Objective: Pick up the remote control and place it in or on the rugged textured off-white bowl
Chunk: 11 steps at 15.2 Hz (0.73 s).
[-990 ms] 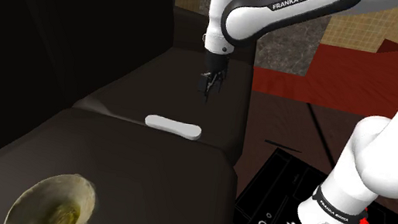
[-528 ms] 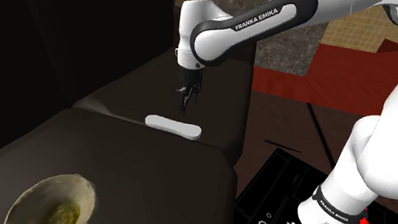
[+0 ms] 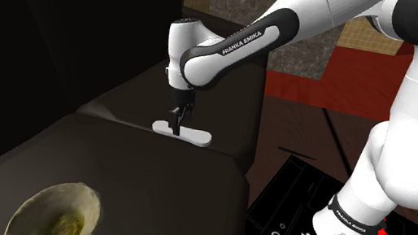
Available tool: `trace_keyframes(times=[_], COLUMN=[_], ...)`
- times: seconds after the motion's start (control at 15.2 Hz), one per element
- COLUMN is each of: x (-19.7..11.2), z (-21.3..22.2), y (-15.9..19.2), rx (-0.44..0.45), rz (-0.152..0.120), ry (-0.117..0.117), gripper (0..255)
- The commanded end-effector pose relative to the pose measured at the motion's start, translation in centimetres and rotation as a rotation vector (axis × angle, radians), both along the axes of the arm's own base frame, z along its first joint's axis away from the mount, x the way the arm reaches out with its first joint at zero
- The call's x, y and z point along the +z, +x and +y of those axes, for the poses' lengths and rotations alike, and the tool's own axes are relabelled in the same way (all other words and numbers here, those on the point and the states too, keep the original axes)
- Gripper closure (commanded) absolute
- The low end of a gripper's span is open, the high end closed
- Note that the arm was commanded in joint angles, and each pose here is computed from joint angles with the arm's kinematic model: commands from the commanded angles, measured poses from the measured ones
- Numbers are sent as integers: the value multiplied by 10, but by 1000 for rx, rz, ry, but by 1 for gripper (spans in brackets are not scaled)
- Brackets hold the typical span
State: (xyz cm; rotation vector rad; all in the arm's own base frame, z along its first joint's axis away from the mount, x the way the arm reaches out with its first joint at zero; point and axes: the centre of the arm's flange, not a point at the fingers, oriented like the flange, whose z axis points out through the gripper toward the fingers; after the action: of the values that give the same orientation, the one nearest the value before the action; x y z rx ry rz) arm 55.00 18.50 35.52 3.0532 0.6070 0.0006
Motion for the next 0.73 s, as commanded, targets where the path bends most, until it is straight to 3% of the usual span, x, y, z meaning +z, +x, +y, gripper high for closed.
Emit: trace_keyframes(times=[0.0, 0.2, 0.66], x=[-11, -25, -25], z=[0, -1, -1], y=[0, 1, 1], rx=[1, 1, 1], rz=[0, 0, 0], ry=[0, 0, 0], gripper=[0, 0, 0])
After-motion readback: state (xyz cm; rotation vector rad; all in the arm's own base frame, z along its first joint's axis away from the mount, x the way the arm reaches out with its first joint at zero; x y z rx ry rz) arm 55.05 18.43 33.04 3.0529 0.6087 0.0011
